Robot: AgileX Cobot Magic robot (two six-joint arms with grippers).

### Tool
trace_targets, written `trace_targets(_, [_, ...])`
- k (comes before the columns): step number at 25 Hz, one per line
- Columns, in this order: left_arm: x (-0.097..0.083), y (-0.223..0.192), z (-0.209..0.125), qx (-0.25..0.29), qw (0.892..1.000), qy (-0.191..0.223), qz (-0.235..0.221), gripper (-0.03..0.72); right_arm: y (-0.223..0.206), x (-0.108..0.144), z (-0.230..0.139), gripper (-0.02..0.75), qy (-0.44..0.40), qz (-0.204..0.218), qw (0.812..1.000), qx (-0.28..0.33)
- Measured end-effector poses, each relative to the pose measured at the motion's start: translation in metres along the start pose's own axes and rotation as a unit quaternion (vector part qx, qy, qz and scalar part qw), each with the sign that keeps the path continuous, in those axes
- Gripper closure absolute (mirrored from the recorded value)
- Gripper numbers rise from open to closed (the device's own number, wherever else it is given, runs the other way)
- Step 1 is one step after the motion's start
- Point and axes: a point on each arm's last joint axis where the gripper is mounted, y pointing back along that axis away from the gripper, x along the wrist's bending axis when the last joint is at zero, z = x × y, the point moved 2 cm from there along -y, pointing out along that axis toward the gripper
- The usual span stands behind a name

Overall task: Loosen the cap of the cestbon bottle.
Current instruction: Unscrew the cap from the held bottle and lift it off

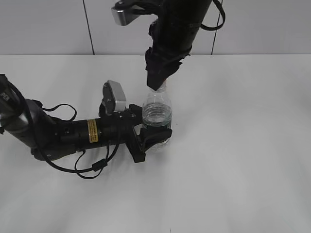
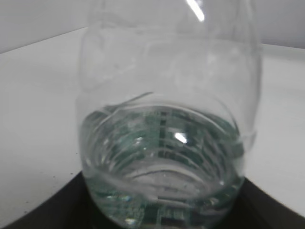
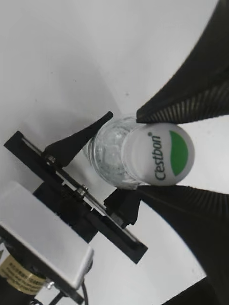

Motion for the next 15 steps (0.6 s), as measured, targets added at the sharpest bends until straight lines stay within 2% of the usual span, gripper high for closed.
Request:
trace_targets(5, [-0.0002, 0.0, 0.0, 0.0, 1.0, -0.001, -0.001, 0.273, 0.0006, 0.0, 0.0002, 0.44, 0.163, -0.001, 0.987, -0.001])
trace_targets(10, [-0.0002, 0.0, 0.0, 0.0, 1.0, -0.002, -0.001, 0.273, 0.0007, 0.0, 0.0002, 0.44, 0.316, -0.001, 0.949, -0.001])
trace_targets(15, [-0.0003, 0.0, -0.0001, 0.0, 1.0, -0.002, -0.001, 0.273, 0.0007, 0.0, 0.0002, 0.44, 0.398, -0.001, 0.917, 0.0])
